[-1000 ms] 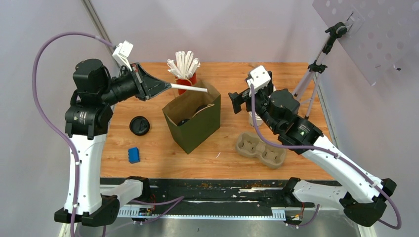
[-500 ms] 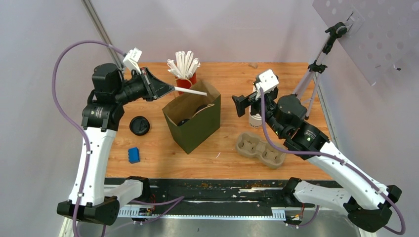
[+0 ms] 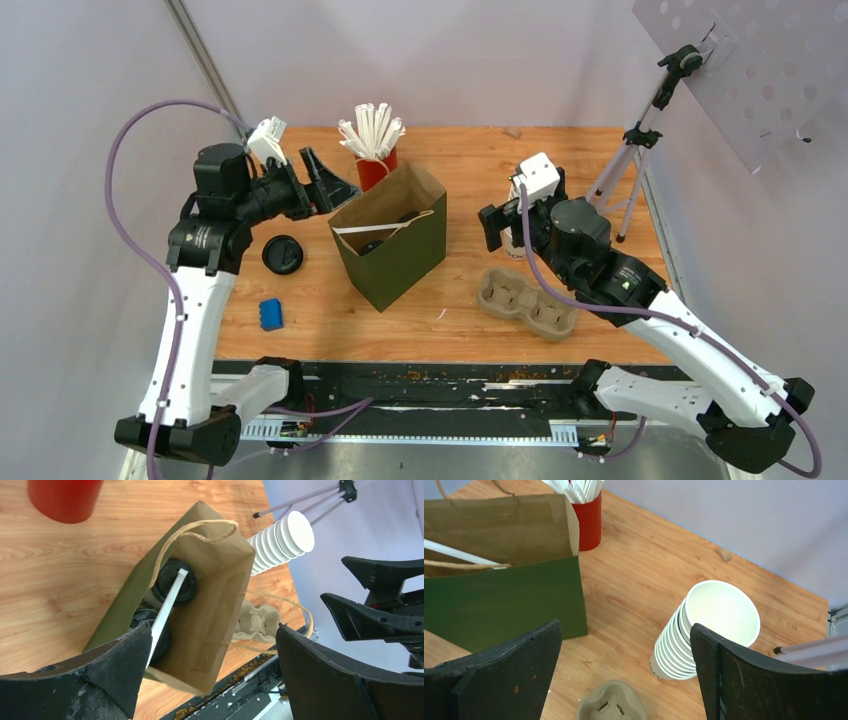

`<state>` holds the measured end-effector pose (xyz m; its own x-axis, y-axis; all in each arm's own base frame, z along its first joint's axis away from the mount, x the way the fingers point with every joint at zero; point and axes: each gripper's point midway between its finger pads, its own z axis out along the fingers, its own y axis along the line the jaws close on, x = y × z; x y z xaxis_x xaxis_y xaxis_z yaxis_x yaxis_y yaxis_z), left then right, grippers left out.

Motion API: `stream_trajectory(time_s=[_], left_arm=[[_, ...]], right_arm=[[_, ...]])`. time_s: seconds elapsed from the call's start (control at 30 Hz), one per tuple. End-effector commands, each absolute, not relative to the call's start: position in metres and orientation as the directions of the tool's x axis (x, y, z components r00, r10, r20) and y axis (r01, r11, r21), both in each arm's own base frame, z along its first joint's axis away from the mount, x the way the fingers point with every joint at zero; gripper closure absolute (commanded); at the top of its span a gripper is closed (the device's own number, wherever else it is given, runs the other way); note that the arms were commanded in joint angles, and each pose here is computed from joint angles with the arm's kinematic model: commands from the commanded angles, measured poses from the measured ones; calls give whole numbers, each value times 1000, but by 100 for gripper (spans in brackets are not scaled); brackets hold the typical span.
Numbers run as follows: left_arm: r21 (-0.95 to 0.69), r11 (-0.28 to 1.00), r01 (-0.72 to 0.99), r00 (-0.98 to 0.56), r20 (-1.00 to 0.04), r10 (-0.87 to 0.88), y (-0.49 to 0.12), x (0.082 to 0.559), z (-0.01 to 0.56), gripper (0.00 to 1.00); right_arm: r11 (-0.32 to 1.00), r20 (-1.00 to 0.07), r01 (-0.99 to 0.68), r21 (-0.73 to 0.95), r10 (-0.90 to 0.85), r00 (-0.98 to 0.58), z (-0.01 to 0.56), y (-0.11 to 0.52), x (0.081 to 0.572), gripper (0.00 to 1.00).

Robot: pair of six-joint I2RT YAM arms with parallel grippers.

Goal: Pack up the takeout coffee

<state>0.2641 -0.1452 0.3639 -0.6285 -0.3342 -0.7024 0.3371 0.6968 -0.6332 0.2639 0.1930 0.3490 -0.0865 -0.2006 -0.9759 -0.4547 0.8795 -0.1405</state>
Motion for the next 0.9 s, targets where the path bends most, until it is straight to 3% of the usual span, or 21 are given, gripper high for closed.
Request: stream_trajectory(time_s=[0.0,0.13,0.3,0.53,0.87], left_arm=[[-538,787,301,-559,-768,-312,-122,242,376,0],[-508,806,305,-570,-775,-273,-119,228,364,0],[-573,722,389,-554,-771,-313,-139,218,367,0],[-536,709,458,-444,-829,-340,-136,201,397,0],[-461,758,462,-343,-881,-327,-122,183,419,0]], right_arm=[[881,-980,-460,-110,-174,-99,370,180,249,0],[906,-982,-416,-80,-143,-121,378,163,241,0],[953,-991,-302,29,-13,-134,394,131,230,0],[970,-957,-201,140,80,-279,390,108,211,0],[922,-904,-260,288,172,-391,390,128,192,0]])
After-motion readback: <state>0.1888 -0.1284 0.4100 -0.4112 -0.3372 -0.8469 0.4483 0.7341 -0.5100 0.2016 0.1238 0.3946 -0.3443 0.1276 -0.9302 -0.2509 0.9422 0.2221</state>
